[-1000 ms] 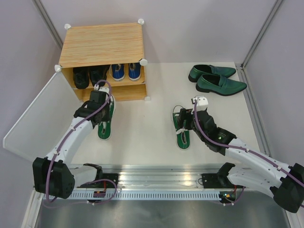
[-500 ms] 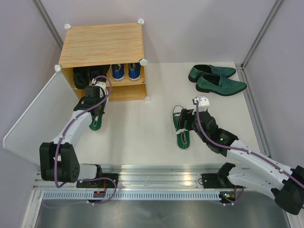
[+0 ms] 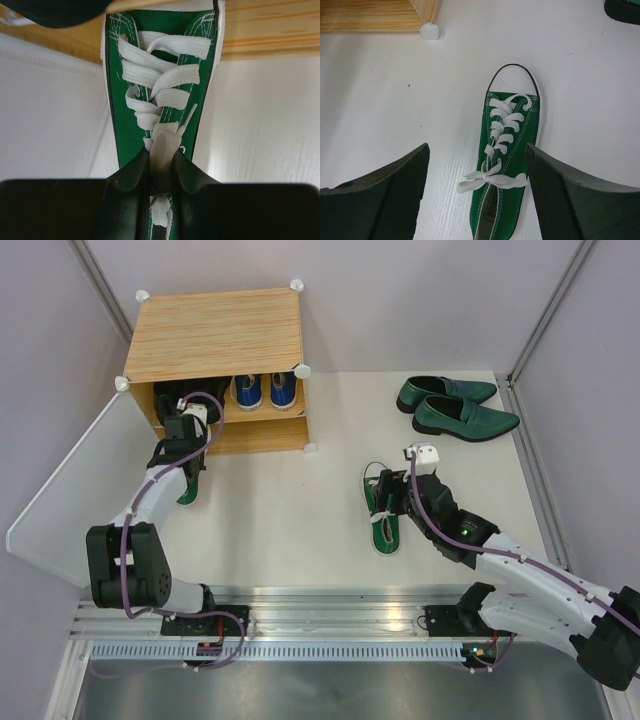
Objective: Place and organize the shoes in the shoe cabinet
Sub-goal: Place the shoe in the shoe cabinet.
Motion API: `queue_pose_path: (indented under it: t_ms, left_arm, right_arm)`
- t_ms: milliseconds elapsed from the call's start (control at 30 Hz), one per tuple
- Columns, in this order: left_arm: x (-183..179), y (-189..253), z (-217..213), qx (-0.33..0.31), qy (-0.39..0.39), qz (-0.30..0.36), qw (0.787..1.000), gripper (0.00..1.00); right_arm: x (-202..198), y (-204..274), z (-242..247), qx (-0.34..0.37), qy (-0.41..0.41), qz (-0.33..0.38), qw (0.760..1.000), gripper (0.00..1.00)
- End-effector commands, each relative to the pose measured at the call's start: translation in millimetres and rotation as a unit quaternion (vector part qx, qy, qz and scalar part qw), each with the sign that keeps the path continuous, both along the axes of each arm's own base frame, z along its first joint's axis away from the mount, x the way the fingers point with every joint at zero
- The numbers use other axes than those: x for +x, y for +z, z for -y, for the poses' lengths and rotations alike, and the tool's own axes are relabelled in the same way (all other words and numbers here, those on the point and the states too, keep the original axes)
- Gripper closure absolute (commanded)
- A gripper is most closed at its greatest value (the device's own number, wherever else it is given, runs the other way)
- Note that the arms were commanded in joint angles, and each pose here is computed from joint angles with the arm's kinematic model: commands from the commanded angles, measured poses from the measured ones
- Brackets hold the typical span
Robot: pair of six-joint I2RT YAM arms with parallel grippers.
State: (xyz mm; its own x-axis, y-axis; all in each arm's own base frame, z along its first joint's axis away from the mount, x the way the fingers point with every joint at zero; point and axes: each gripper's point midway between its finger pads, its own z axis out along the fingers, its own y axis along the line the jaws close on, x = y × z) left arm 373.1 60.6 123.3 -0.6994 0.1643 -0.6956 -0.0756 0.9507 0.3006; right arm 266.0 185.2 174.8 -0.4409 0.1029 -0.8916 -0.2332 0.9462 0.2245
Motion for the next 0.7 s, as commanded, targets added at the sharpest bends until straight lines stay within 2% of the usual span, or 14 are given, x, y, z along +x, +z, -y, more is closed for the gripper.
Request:
queue_pose_path:
  t_ms: [0,233,333,467,533,600,633,667]
  left_arm:
    - [41.1,49.8,-24.6,0.041,0.015,0.094,0.995,0.98]
    - [58.6,52.7,-34.4,0.058,0.016,0.115,0.992,0.97]
    - [62.1,38.3,-30.7,0.043,0.01,0.105,0.994,0.89]
    - [64.7,20.3,-24.8,0.015,0.009,0.108,0.994,0.63]
    - [62.2,10.6,-24.8,0.009,0.013,0.099,0.995,0.6]
    - [59.4,3.8,-26.1,0.005,0.023,0.094,0.995,0.5]
    - [58.6,2.2,-26.3,0.001,0.028,0.093,0.995,0.4]
    - [58.2,2.7,-26.0,-0.001,0.03,0.095,0.995,0.35]
  right_arm:
    - [3.6,5.7,-3.0,0.011,0.0,0.009,1.0,0.19]
    - [2.4,2.5,-6.2,0.007,0.01,0.004,1.0,0.2]
    - [3.0,-0.8,-6.3,0.002,0.01,0.0,1.0,0.2]
    - [3.3,-1.3,-6.1,-0.001,0.01,0.0,1.0,0.2]
    - [4.0,-1.3,-4.8,-0.003,0.007,0.002,1.0,0.2]
    - [4.2,-1.7,-4.7,-0.004,0.007,0.001,1.0,0.21]
    - [4.5,-1.9,-4.8,-0.005,0.007,0.001,1.0,0.2]
    - [4.4,-1.5,-5.0,-0.005,0.008,0.001,1.0,0.2]
